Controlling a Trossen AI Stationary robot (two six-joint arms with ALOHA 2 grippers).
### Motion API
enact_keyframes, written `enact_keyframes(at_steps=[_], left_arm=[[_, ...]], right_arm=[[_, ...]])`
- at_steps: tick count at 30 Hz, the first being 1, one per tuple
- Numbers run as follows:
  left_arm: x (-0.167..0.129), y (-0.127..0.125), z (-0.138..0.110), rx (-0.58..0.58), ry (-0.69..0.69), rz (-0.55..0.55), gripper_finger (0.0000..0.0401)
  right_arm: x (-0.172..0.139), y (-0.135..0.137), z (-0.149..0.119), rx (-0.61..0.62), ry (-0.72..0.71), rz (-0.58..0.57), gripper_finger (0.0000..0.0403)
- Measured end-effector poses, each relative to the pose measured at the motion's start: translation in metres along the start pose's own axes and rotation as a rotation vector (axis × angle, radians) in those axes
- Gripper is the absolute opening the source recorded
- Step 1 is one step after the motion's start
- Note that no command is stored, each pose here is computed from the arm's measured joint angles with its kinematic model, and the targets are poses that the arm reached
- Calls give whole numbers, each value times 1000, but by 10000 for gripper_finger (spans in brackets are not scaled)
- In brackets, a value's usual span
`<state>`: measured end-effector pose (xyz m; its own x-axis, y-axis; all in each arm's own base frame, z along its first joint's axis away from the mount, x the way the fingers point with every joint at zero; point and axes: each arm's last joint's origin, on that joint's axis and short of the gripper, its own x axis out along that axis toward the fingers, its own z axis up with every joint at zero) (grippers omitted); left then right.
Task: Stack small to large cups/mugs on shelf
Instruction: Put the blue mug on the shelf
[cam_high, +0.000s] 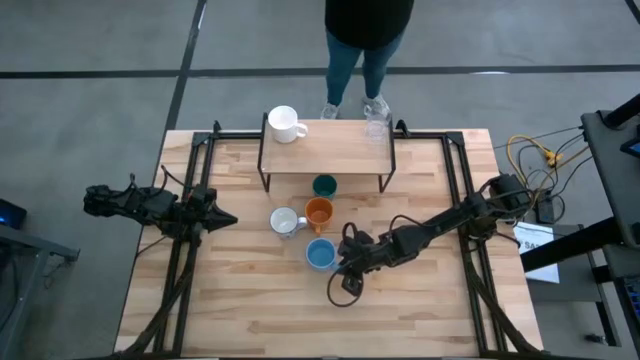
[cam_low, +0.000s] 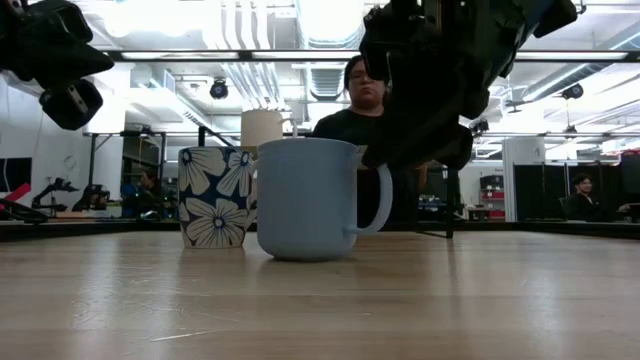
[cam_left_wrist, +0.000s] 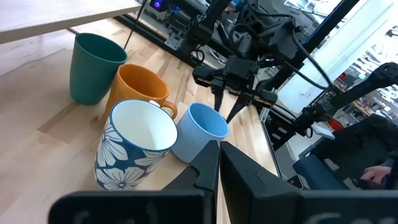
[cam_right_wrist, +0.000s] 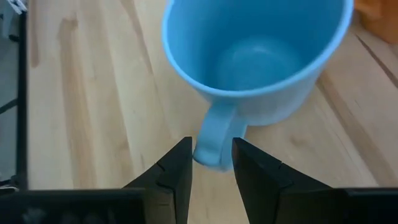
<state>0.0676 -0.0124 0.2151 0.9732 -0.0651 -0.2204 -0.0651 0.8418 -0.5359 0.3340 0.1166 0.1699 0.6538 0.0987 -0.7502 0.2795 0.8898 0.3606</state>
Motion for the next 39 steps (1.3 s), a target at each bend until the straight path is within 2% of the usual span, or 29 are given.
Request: enact_keyframes(at_steps=[19,32,39], left_arm=[[0,0,0,-24,-2,-1,0],[0,0,0,-24,-2,-1,0],[0,0,0,-24,-2,-1,0]], right_arm=[[1,-12,2,-42,30,-58,106],[1,-13,3,-62,31,-57,60],[1,-14,4,-61,33,-60,60]])
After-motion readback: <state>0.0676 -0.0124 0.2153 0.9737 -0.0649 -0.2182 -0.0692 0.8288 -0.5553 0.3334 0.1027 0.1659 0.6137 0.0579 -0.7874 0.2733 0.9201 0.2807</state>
